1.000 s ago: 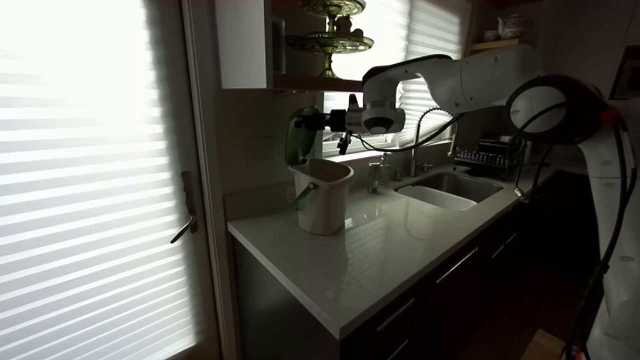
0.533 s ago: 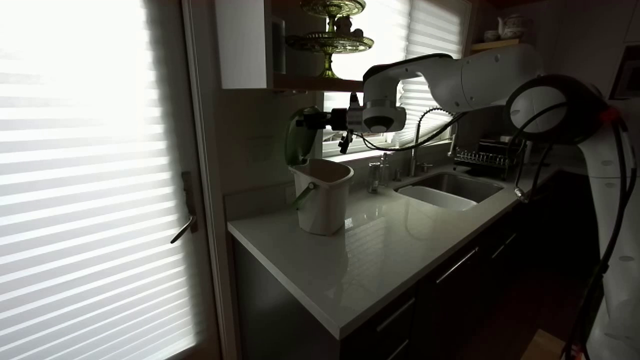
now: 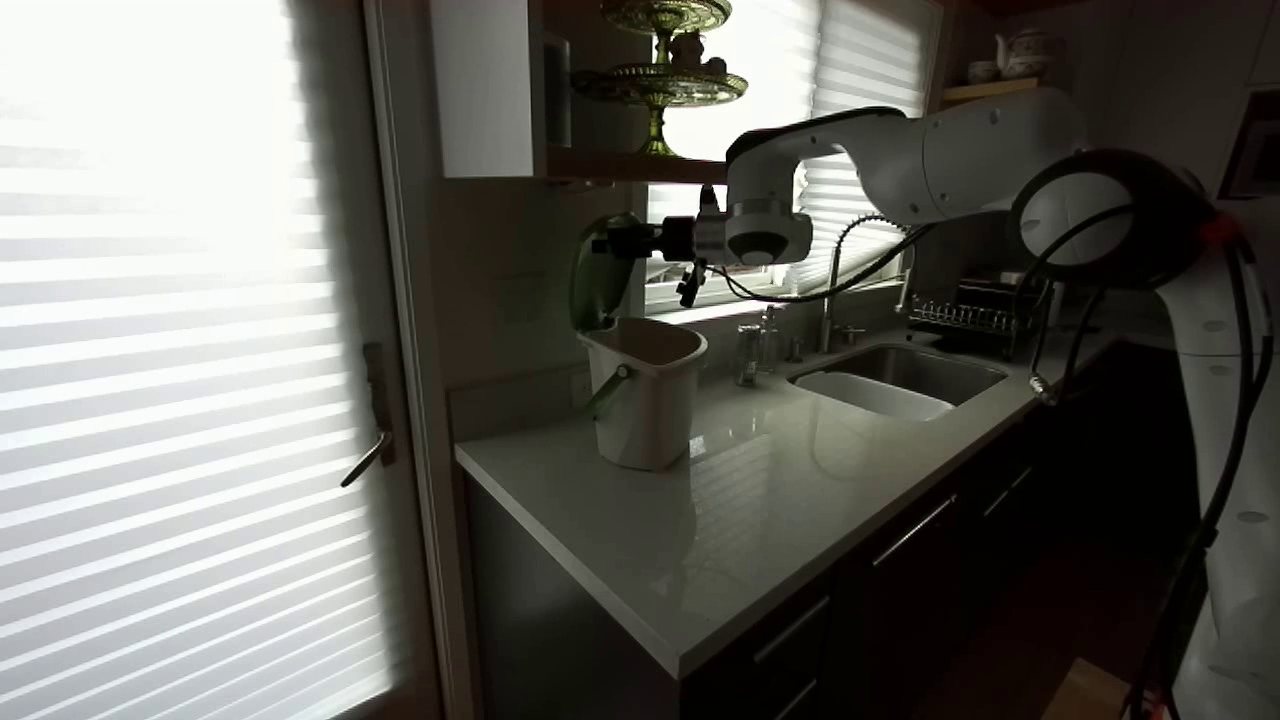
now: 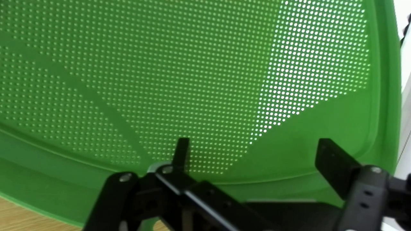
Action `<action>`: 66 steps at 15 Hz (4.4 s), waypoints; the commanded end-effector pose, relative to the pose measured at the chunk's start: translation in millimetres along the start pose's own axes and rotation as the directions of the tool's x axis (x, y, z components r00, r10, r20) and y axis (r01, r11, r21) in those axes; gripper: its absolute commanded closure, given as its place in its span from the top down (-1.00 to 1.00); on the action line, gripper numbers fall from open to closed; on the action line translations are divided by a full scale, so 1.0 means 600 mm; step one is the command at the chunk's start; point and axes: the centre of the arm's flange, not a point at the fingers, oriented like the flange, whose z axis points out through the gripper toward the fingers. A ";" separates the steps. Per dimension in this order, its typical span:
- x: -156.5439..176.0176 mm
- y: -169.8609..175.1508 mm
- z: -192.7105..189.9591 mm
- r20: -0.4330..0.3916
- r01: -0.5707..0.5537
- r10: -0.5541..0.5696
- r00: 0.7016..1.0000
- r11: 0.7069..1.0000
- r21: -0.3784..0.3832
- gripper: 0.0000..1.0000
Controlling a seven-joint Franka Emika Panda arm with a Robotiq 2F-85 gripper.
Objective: Open the lid of the bin
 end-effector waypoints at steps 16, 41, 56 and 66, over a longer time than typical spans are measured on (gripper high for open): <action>0.023 0.013 0.104 0.067 -0.020 0.026 0.997 0.997 -0.081 1.00; 0.035 0.042 0.036 0.330 -0.185 0.251 0.910 0.958 -0.218 1.00; 0.052 0.016 -0.019 0.490 -0.297 0.373 0.788 0.927 -0.228 1.00; 0.106 -0.001 -0.082 0.767 -0.274 0.381 0.516 0.922 -0.274 1.00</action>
